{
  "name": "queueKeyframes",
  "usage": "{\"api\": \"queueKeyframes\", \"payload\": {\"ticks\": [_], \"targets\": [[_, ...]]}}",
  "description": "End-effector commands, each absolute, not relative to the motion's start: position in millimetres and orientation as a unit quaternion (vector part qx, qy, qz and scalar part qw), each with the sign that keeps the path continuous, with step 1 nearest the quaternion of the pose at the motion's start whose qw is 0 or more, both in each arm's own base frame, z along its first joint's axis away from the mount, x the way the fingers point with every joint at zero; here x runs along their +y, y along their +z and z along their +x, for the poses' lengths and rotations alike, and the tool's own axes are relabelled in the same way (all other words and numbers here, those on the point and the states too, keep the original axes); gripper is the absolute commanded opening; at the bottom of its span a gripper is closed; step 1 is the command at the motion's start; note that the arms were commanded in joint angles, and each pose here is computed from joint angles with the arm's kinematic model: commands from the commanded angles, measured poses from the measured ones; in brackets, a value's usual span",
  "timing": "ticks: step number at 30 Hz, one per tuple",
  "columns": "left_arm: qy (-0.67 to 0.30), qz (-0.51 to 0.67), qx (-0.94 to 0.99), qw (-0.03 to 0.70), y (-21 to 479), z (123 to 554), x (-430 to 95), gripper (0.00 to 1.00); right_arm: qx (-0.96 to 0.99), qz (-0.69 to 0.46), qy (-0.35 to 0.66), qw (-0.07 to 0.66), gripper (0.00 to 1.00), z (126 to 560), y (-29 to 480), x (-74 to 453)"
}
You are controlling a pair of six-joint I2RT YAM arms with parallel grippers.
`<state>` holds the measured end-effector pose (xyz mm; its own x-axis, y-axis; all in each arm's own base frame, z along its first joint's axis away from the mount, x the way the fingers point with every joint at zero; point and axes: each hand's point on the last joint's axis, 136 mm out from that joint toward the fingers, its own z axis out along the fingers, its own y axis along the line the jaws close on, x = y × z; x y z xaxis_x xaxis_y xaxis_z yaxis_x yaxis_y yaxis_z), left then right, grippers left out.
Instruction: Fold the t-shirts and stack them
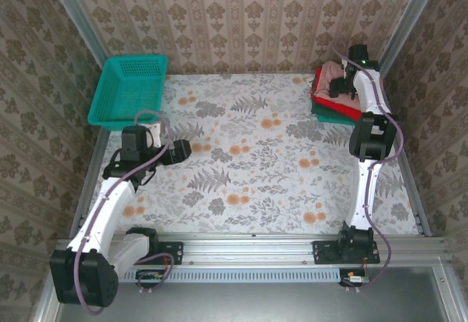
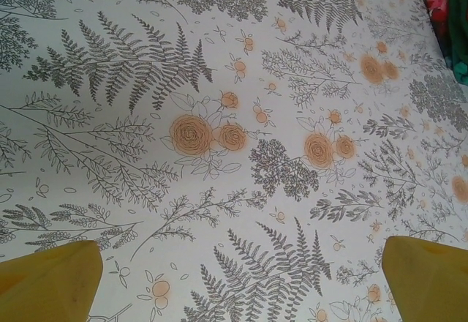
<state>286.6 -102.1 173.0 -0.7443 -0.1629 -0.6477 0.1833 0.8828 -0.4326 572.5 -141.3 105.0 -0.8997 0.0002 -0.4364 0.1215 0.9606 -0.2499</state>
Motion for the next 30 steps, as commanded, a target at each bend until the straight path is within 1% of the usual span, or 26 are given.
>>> {"api": "queueKeyframes", "payload": {"ticks": [1,5,7,12,16,17,19,21,24,25,28,29,30], "targets": [[-0.224,0.013,0.892,0.392,199.4,288.7,-93.9,1.0,0.961,0.033,-0.131,0.241,1.0,560.2,154.4,-131.5],[-0.186,-0.01,0.891,0.414,212.5,284.6,-77.3,1.0,0.955,0.03,-0.092,0.279,1.0,545.9,201.6,-97.6],[-0.154,-0.032,0.889,0.43,218.9,283.0,-62.6,1.0,0.952,0.028,-0.095,0.29,1.0,537.0,206.1,-87.0],[-0.058,-0.091,0.866,0.489,237.2,279.2,-19.1,1.0,0.95,0.027,-0.05,0.308,1.0,512.1,198.5,-59.5],[-0.024,-0.094,0.847,0.523,241.4,278.1,-5.5,1.0,0.932,0.037,-0.023,0.36,1.0,477.5,203.6,-37.2],[-0.012,-0.096,0.842,0.531,239.9,279.0,-1.6,1.0,0.922,0.044,-0.014,0.385,1.0,466.3,209.2,-31.5],[0.013,-0.09,0.835,0.542,232.2,283.7,4.9,1.0,0.901,0.058,0.002,0.431,1.0,439.4,216.7,-21.9],[0.05,-0.086,0.832,0.546,215.1,289.1,14.5,1.0,0.868,0.062,0.022,0.492,1.0,408.4,224.2,-7.7],[0.069,-0.047,0.835,0.544,179.9,300.0,13.7,1.0,0.825,0.044,0.022,0.563,1.0,369.8,208.3,2.6],[0.066,-0.033,0.836,0.543,168.6,303.4,10.5,1.0,0.817,0.044,0.014,0.574,1.0,359.8,200.1,0.7],[0.05,-0.009,0.838,0.544,129.0,310.9,4.7,1.0,0.811,0.139,-0.032,0.567,1.0,334.7,161.7,-35.5],[0.044,0.006,0.832,0.552,118.5,314.9,2.3,1.0,0.812,0.138,-0.024,0.566,1.0,333.9,151.3,-35.1],[0.04,0.003,0.833,0.551,119.9,321.9,2.9,1.0,0.814,0.116,-0.014,0.568,1.0,336.7,144.0,-28.5]]}}
